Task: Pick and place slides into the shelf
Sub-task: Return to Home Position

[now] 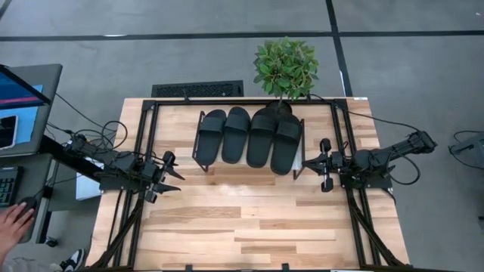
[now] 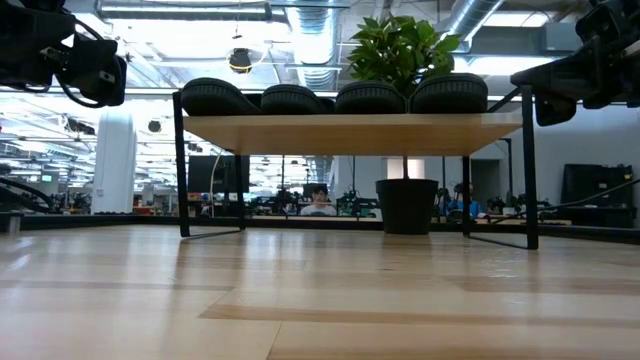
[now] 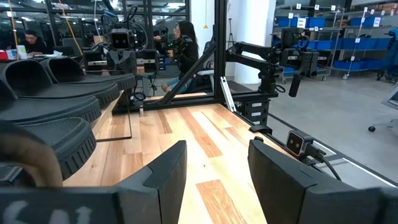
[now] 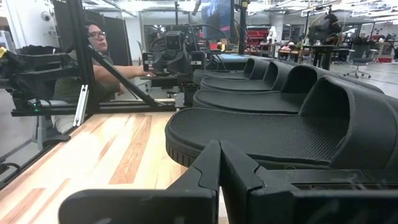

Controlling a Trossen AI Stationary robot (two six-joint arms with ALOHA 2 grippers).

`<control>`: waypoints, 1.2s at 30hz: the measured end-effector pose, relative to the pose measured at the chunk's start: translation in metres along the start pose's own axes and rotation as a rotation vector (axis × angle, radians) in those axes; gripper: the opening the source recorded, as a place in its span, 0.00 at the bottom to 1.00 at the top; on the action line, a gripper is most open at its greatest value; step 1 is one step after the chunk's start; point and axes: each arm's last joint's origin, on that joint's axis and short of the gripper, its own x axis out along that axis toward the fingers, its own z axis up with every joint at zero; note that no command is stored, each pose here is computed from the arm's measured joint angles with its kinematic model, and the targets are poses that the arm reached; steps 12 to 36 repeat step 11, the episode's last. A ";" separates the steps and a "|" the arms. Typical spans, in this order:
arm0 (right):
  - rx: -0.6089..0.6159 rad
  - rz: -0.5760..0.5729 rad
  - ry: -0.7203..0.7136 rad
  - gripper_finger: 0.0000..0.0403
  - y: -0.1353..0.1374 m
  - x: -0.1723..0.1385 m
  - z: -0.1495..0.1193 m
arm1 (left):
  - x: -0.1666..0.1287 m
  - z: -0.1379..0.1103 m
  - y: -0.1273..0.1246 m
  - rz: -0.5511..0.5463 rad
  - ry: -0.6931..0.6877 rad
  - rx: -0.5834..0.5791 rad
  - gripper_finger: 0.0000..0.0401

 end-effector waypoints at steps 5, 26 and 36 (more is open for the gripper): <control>0.000 0.000 0.000 0.00 0.000 0.000 0.000 | 0.000 0.000 0.000 0.000 0.000 -0.002 0.40; 0.000 0.000 0.000 0.00 0.000 0.000 0.000 | 0.000 0.000 0.000 0.000 0.000 -0.003 0.40; 0.000 0.000 0.000 0.00 0.000 0.000 0.000 | 0.000 0.000 0.000 0.000 0.000 -0.003 0.40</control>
